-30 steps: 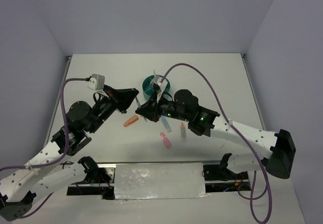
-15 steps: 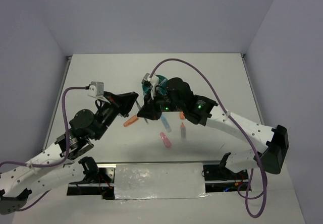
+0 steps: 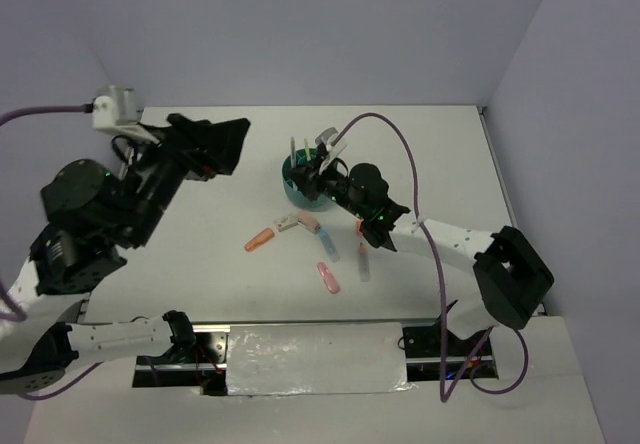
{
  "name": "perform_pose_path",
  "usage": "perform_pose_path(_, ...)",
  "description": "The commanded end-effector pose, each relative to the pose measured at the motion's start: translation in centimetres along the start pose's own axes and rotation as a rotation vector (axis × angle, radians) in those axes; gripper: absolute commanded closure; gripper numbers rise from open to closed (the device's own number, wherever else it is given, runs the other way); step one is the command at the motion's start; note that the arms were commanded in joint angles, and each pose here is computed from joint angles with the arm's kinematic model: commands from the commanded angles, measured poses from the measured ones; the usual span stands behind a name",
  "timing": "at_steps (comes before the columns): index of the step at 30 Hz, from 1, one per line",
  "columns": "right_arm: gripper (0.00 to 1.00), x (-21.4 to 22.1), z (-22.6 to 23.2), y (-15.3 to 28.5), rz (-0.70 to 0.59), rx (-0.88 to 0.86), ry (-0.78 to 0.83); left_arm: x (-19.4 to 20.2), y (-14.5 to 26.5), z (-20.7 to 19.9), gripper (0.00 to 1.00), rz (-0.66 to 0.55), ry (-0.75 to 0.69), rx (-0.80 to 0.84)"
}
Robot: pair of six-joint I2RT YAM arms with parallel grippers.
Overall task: Sort the stationery into containers
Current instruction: Close the pen cap on the pen, then place the pen in the storage box.
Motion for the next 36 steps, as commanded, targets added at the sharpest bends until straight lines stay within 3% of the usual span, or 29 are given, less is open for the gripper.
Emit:
perform_pose_path(1, 1.0, -4.2, -4.8, -1.8, -0.193, 0.123, 0.074, -0.1, 2.2, 3.2, 0.01, -0.004, -0.059, -0.062)
perform_pose_path(5, 1.0, -1.1, -7.7, -4.5, -0.116, 0.149, 0.097, 5.6, 4.0, 7.0, 0.01, 0.098, -0.098, -0.032)
perform_pose_path(10, 1.0, 1.1, -9.7, -5.7, -0.069, 0.192, 0.102, 9.1, 5.7, 9.4, 0.01, 0.156, -0.107, 0.023)
perform_pose_path(26, 0.88, 8.0, -11.4, -5.6, 0.012, 0.241, 0.048, 13.4, 5.9, 11.0, 0.01, 0.255, -0.153, 0.037)
perform_pose_path(29, 0.78, 7.9, -11.6, -5.3, 0.006, 0.249, 0.045, 13.7, 6.1, 11.3, 0.01, 0.263, -0.15, 0.032)
perform_pose_path(32, 0.62, 7.5, -11.4, -5.0, 0.002, 0.248, 0.027, 13.9, 6.3, 11.9, 0.0, 0.267, -0.145, 0.015)
perform_pose_path(33, 0.46, 7.5, -11.3, -4.9, 0.004, 0.243, 0.022, 14.0, 6.4, 12.2, 0.01, 0.268, -0.144, 0.006)
perform_pose_path(36, 0.29, 6.8, -11.1, -4.4, -0.009, 0.246, 0.01, 13.4, 7.0, 13.1, 0.01, 0.253, -0.139, -0.034)
Point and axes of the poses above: each gripper's point midway between its finger pads, its own y axis back along the fingers, its own z axis along the line the jaws close on, x = y × z, the point moved 1 cm from there along y, back along the fingers, and after that the axes turned 11 degrees about y, right-handed, at the moved point
